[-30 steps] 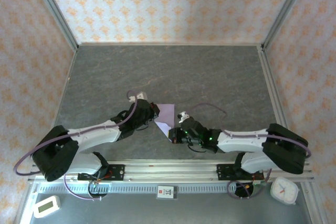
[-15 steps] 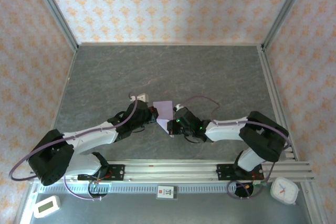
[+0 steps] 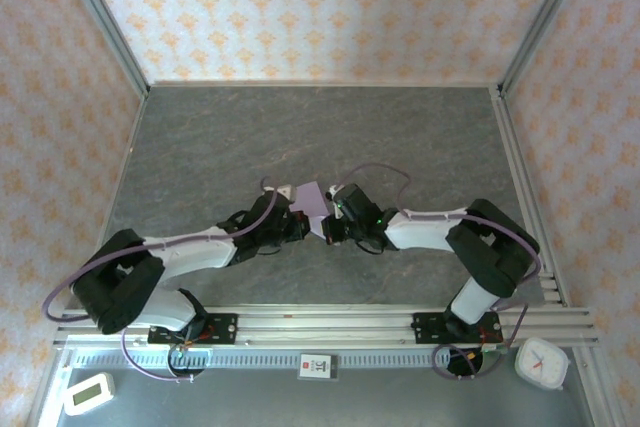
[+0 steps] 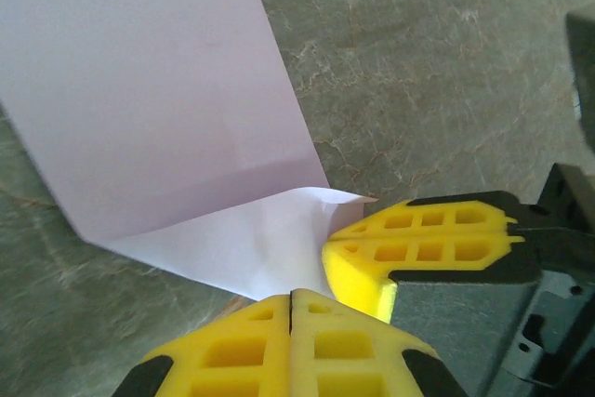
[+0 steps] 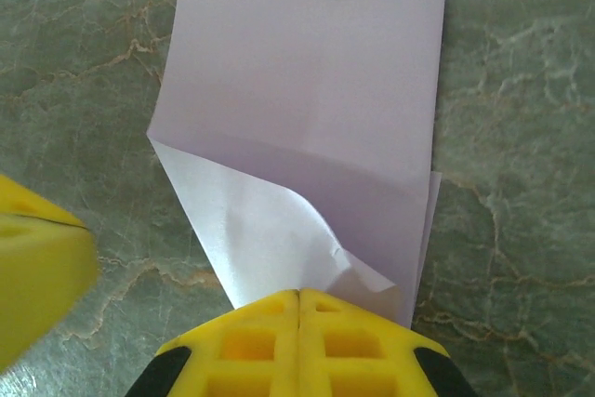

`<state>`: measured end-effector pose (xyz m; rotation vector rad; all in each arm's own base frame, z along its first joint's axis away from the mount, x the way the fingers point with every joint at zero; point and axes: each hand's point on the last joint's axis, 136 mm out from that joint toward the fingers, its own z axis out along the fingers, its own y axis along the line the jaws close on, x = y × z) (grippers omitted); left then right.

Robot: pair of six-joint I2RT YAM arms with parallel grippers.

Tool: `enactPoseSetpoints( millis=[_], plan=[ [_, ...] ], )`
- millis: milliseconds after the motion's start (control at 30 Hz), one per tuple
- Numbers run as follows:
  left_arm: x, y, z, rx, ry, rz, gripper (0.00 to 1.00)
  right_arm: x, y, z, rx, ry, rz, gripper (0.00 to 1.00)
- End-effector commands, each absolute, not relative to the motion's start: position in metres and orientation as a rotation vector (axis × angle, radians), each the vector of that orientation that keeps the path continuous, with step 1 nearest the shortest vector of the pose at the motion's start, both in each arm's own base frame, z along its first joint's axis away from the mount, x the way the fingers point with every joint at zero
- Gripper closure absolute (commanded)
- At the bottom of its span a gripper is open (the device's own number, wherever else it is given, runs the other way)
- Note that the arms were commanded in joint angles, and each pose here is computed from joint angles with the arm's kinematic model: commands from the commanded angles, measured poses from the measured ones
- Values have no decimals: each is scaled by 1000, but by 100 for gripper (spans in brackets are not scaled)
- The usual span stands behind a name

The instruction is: Fold a paper plane with a square sheet of paper (pick it up from the middle)

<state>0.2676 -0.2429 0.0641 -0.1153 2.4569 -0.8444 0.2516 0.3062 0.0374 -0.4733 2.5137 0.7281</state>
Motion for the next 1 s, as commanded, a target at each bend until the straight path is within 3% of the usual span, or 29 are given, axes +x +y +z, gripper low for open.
enactPoseSetpoints(
  millis=[0, 233, 533, 967],
  plan=[
    [282, -263, 82, -35, 2404, -907, 100, 248, 304, 45, -538, 2510, 715, 100],
    [297, -273, 79, 2, 2409, -881, 100, 249, 289, 83, -256, 2431, 810, 100],
    [299, -253, 68, -64, 2403, -850, 100, 226, 280, 96, 85, 2332, 1043, 100],
    [290, -250, 76, -44, 2356, -935, 100, 228, 309, 80, 135, 2332, 1098, 100]
  ],
)
